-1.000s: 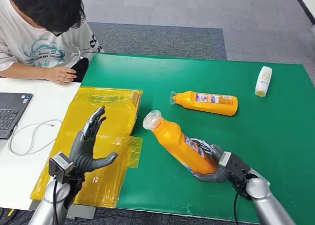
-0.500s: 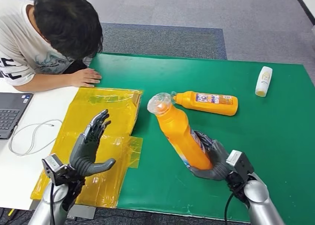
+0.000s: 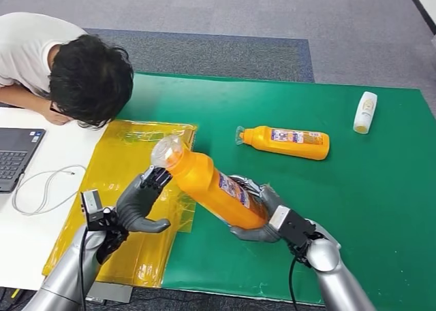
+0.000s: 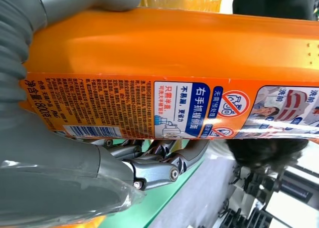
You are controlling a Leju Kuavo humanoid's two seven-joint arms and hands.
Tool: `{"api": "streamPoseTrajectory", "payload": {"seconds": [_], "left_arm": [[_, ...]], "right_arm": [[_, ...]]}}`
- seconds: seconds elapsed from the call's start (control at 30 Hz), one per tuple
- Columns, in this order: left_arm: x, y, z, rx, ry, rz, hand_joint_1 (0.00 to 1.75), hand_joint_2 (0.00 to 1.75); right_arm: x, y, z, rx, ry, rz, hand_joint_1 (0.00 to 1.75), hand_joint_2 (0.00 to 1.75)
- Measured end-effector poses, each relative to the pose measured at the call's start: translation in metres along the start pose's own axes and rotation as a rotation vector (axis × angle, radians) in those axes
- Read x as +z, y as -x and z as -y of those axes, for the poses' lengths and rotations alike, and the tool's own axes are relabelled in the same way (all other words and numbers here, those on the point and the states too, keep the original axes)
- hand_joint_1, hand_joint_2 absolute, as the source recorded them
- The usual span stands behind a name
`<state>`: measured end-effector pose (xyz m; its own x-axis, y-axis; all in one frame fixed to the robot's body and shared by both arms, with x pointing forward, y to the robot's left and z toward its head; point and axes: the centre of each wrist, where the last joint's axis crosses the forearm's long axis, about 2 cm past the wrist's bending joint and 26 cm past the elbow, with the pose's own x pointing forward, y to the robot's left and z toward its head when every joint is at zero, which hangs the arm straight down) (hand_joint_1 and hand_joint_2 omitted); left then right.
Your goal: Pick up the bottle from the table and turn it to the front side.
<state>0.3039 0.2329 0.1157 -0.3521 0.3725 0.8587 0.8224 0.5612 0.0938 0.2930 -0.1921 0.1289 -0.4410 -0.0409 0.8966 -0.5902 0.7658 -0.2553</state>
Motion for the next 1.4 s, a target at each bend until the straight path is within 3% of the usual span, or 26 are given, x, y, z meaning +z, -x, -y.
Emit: {"api": "streamPoseTrajectory", "payload": {"seconds": [0.33, 0.83, 1.4], "left_arm": [[-0.012, -0.001, -0.012, 0.033, 0.034, -0.012, 0.00, 1.75], [-0.020, 0.001, -0.009, 0.102, 0.012, -0.004, 0.00, 1.75], [-0.054, 0.005, 0.013, 0.182, 0.002, 0.061, 0.00, 1.75]], "right_arm": [[-0.014, -0.003, -0.020, 0.023, -0.024, 0.021, 1.75, 1.75], [-0.029, -0.011, -0.044, 0.256, 0.038, 0.005, 1.75, 1.75], [-0.035, -0.015, -0.054, 0.208, 0.021, 0.017, 1.75, 1.75]]}}
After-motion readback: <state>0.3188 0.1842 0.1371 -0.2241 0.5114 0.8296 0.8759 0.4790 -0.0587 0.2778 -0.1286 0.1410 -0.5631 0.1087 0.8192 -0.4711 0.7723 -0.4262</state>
